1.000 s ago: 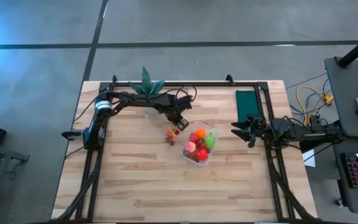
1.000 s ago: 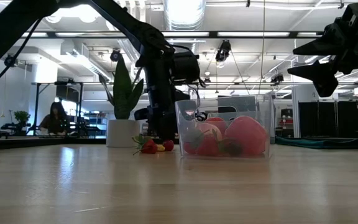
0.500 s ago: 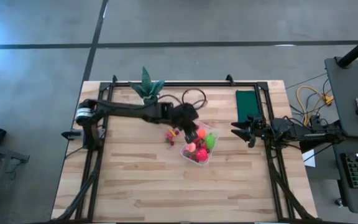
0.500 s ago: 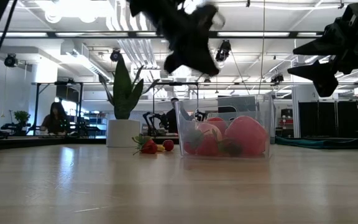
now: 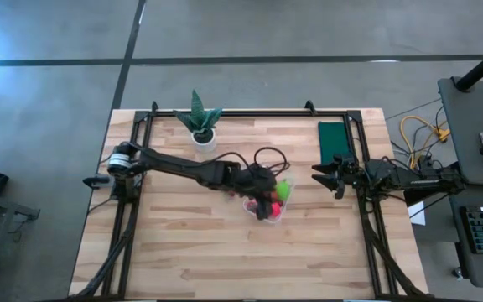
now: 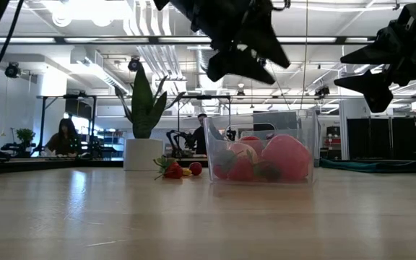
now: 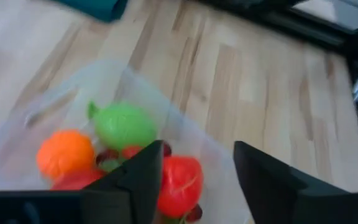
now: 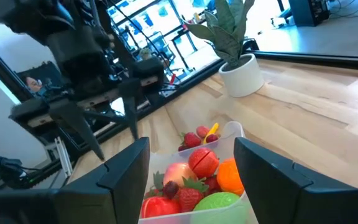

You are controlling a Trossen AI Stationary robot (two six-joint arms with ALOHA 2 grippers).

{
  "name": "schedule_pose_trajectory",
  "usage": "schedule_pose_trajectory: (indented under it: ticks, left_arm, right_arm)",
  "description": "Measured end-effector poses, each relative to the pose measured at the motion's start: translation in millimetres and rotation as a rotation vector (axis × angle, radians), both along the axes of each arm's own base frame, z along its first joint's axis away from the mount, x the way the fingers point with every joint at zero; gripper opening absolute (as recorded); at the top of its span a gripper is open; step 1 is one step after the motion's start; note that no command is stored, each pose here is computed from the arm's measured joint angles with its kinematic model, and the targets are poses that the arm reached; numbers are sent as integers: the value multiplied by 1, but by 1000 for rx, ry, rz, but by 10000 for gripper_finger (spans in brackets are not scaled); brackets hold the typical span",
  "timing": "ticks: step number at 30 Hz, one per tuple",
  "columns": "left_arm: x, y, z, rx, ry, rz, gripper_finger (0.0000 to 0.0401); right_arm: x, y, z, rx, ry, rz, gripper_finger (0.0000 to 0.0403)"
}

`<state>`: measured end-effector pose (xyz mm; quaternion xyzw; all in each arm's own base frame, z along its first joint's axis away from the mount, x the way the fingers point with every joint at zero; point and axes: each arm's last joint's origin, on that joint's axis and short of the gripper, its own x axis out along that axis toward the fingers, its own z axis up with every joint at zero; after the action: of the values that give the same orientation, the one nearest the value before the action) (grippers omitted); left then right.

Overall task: Pick and placing Produce into tupperware
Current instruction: Put the red cherry into the container

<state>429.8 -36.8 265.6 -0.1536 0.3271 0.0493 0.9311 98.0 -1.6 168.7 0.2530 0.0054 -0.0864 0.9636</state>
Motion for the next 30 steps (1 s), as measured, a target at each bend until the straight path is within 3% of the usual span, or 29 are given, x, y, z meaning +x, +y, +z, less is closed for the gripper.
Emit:
schedule_pose_trajectory:
  ticks: [4,10,15,22,30]
  left_arm:
    - [-13,2,4,13,104,14,214]
    - [-52,25,12,217,367,222,211]
    - [-61,53,-1,19,502,289,192]
    - [-51,78,-28,-1,555,345,161]
    - [-39,82,-67,13,662,298,146]
  right_arm:
    - [0,0,0,0,0,0,226]
    - [0,0,0,0,0,0,226]
    - [0,0,0,0,0,0,226]
    - [0,0,0,0,-1,0,226]
    - [0,0,0,0,0,0,226]
